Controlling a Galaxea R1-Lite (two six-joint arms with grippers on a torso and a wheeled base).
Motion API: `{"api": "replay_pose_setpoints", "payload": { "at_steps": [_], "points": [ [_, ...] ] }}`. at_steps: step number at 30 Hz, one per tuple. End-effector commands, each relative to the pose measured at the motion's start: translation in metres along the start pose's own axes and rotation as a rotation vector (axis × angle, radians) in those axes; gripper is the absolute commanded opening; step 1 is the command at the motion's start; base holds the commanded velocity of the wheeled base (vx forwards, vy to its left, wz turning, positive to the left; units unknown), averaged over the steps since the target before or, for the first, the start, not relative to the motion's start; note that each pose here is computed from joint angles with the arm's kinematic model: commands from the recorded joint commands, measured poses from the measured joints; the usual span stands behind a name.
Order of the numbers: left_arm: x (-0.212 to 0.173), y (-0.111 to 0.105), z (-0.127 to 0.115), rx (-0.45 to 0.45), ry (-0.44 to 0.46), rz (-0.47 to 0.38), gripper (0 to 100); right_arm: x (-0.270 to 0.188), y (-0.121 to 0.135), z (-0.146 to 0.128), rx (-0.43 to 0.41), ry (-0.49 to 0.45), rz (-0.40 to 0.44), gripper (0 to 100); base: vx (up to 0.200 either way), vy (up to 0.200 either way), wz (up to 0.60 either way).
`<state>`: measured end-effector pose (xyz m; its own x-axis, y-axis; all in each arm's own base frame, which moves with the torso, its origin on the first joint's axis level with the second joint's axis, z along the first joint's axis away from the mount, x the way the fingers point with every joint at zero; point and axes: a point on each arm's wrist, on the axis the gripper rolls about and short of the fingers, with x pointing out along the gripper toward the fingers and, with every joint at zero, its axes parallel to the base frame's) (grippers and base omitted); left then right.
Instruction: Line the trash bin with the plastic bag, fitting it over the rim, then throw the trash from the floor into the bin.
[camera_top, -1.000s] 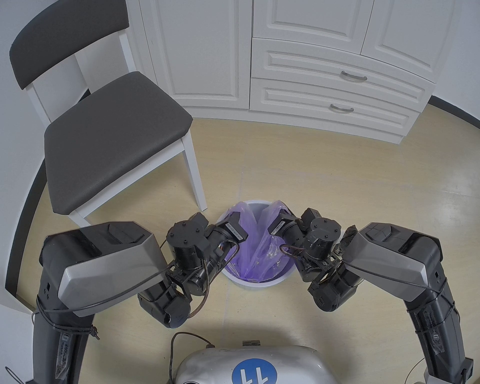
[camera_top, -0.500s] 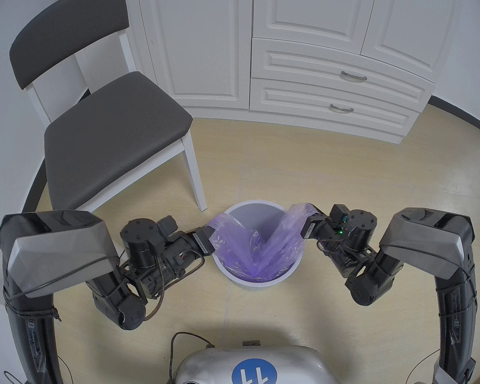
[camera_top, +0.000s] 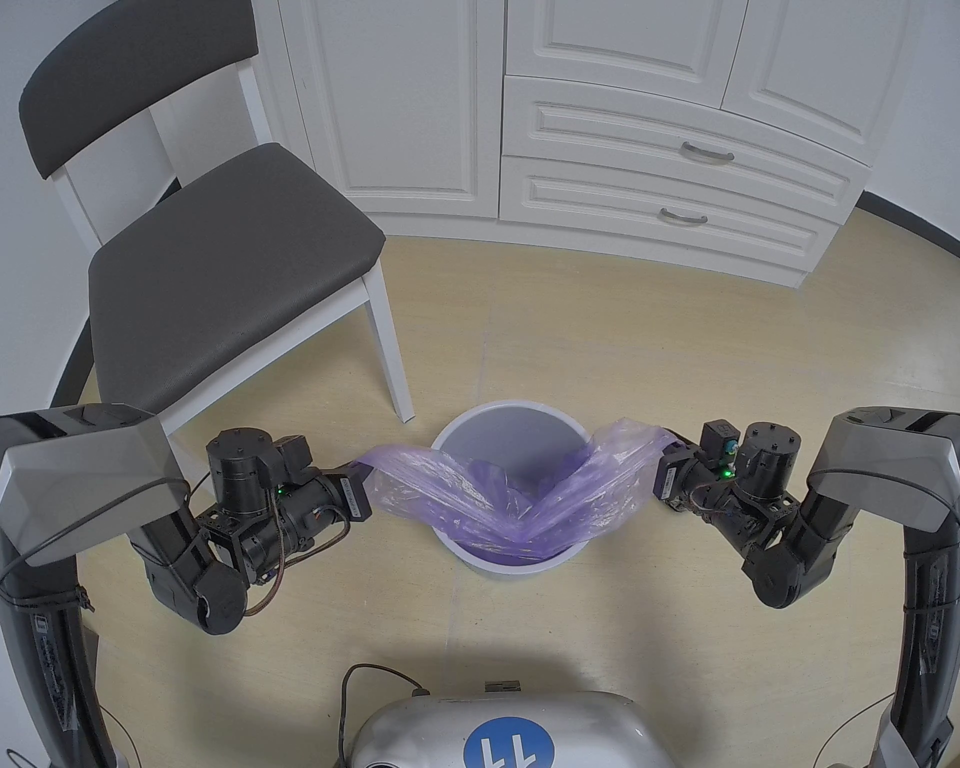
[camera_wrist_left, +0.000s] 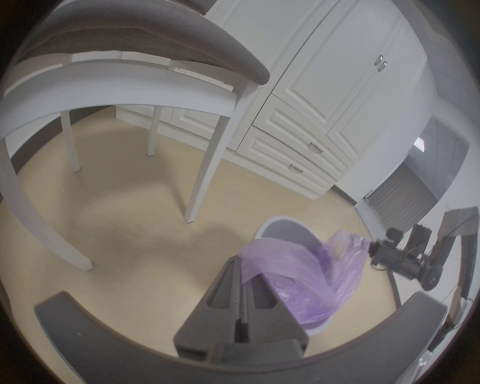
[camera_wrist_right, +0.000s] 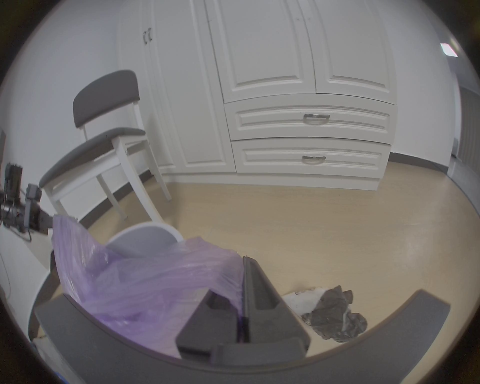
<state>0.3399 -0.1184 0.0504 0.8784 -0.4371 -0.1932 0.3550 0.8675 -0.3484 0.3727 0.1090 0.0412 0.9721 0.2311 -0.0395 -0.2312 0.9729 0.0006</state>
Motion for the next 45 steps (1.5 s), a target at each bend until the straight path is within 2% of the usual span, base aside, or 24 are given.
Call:
{"api": "replay_pose_setpoints", "payload": {
  "at_steps": [1, 11, 19, 24, 26, 38, 45],
  "points": [
    [0.000, 0.017, 0.000, 0.033, 0.022, 0.052, 0, -0.004, -0.015, -0.009, -0.044, 0.046, -0.033, 0, 0.000, 0.000, 0.00],
    [0.002, 0.026, -0.002, 0.054, 0.033, 0.078, 0, -0.002, -0.031, -0.026, -0.122, 0.092, -0.070, 0, 0.000, 0.000, 0.00],
    [0.000, 0.029, -0.004, 0.054, 0.042, 0.085, 0, -0.003, -0.032, -0.032, -0.126, 0.113, -0.071, 0, 0.000, 0.000, 0.00],
    [-0.003, 0.029, -0.009, 0.079, 0.067, 0.085, 0, -0.012, -0.034, -0.034, -0.158, 0.146, -0.069, 0, 0.000, 0.000, 0.00],
    [-0.008, 0.030, -0.012, 0.097, 0.100, 0.043, 0, -0.021, -0.035, -0.034, -0.186, 0.170, -0.044, 0, 0.000, 0.000, 0.00],
    [-0.032, 0.034, -0.037, 0.195, 0.242, -0.035, 0, -0.054, -0.033, -0.046, -0.282, 0.319, 0.069, 0, 0.000, 0.000, 0.00],
    [-0.034, 0.034, -0.039, 0.201, 0.252, -0.036, 0, -0.062, -0.034, -0.049, -0.337, 0.350, 0.081, 0, 0.000, 0.000, 0.00]
  ]
}}
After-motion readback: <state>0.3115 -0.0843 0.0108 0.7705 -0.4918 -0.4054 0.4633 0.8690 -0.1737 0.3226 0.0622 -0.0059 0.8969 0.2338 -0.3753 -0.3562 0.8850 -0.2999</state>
